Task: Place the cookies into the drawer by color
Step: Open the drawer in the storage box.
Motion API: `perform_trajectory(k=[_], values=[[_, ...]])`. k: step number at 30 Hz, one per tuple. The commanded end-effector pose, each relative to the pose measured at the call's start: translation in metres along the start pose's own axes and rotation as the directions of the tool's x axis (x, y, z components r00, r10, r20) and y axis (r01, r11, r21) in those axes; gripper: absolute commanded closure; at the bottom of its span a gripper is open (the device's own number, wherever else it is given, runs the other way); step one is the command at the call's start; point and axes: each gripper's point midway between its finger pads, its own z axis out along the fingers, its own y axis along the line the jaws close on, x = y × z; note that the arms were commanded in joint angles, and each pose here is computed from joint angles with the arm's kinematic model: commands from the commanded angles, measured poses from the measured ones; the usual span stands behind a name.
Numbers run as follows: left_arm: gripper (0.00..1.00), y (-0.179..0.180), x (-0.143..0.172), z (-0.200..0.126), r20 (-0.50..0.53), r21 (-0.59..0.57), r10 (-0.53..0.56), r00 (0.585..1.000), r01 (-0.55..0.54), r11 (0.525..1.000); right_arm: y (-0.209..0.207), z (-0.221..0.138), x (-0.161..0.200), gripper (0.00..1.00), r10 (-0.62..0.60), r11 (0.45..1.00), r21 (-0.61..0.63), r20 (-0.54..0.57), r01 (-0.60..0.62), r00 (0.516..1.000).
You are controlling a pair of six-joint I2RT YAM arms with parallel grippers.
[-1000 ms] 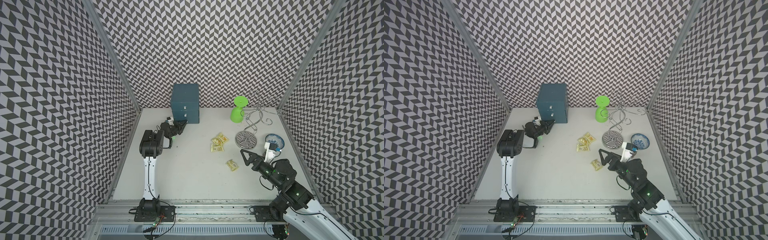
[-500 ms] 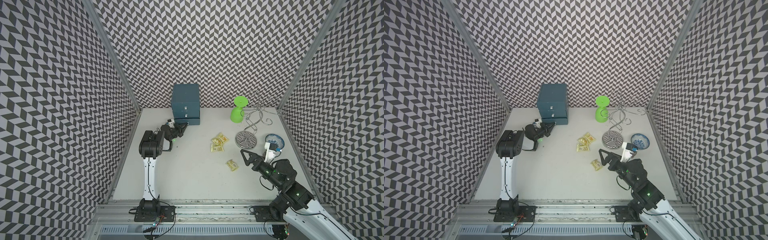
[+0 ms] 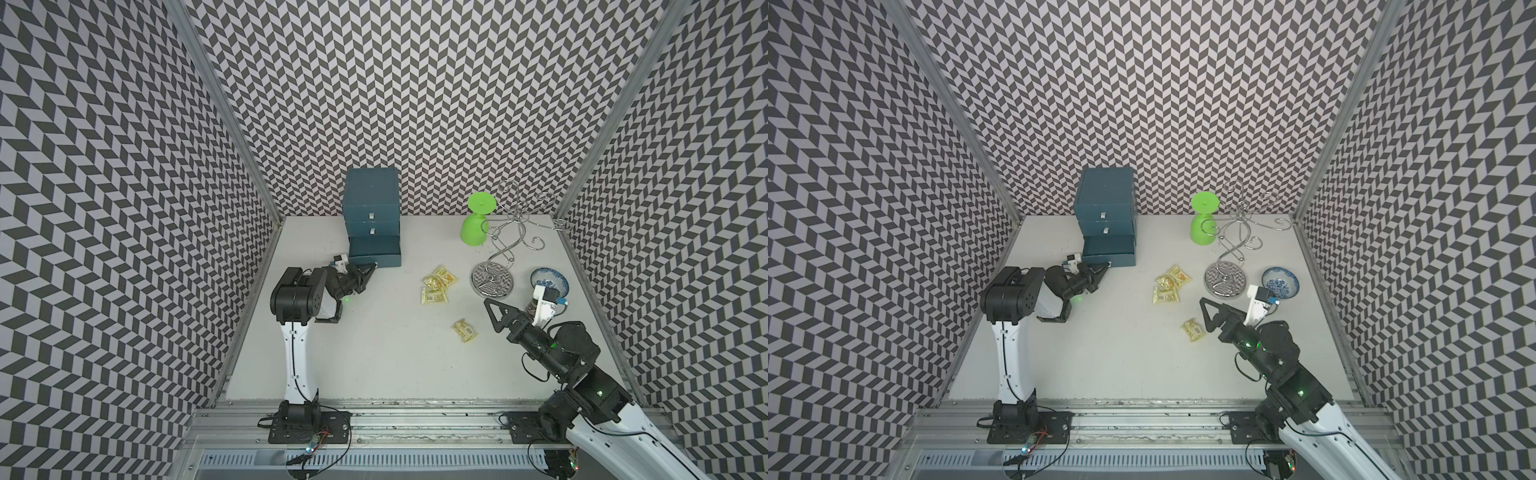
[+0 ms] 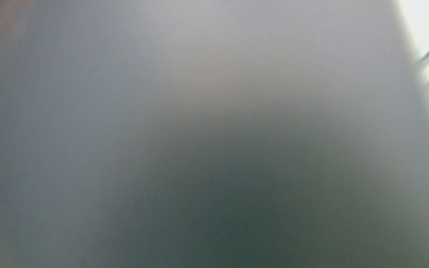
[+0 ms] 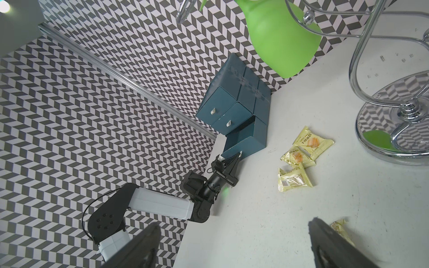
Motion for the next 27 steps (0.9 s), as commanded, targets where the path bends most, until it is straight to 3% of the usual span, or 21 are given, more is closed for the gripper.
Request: perform_trajectory(k=[1, 7, 12, 16, 22, 27], values=[[1.0, 0.011, 0.023, -0.012, -0.04, -0.06, 0.002, 0.999, -0.005, 0.998, 0.003, -0.001, 0.0, 0.0, 0.002, 1.0, -0.022, 0.004, -0.002, 1.0], [0.99, 0.012, 0.037, -0.022, -0.05, -0.103, 0.032, 0.998, -0.037, 0.994, 0.004, 0.0, 0.002, 0.01, 0.005, 1.0, -0.029, -0.002, -0.005, 1.0], [0.59, 0.01, 0.039, -0.025, -0.05, -0.105, 0.07, 0.996, -0.075, 0.992, 0.003, 0.0, 0.002, 0.0, 0.008, 1.0, -0.027, -0.001, -0.008, 1.0], [0.48, 0.0, 0.036, -0.028, -0.031, -0.092, 0.098, 0.995, -0.1, 0.991, 0.003, -0.001, 0.001, 0.0, 0.005, 1.0, -0.026, -0.001, -0.005, 1.0], [0.46, -0.02, 0.027, -0.039, 0.008, -0.166, 0.208, 0.978, -0.204, 0.965, 0.002, 0.0, 0.001, 0.01, 0.006, 1.0, -0.023, 0.002, -0.006, 1.0], [0.48, -0.052, 0.018, -0.053, 0.046, -0.283, 0.387, 0.921, -0.359, 0.889, 0.002, 0.001, 0.002, 0.0, 0.005, 1.0, -0.025, 0.003, -0.005, 1.0]])
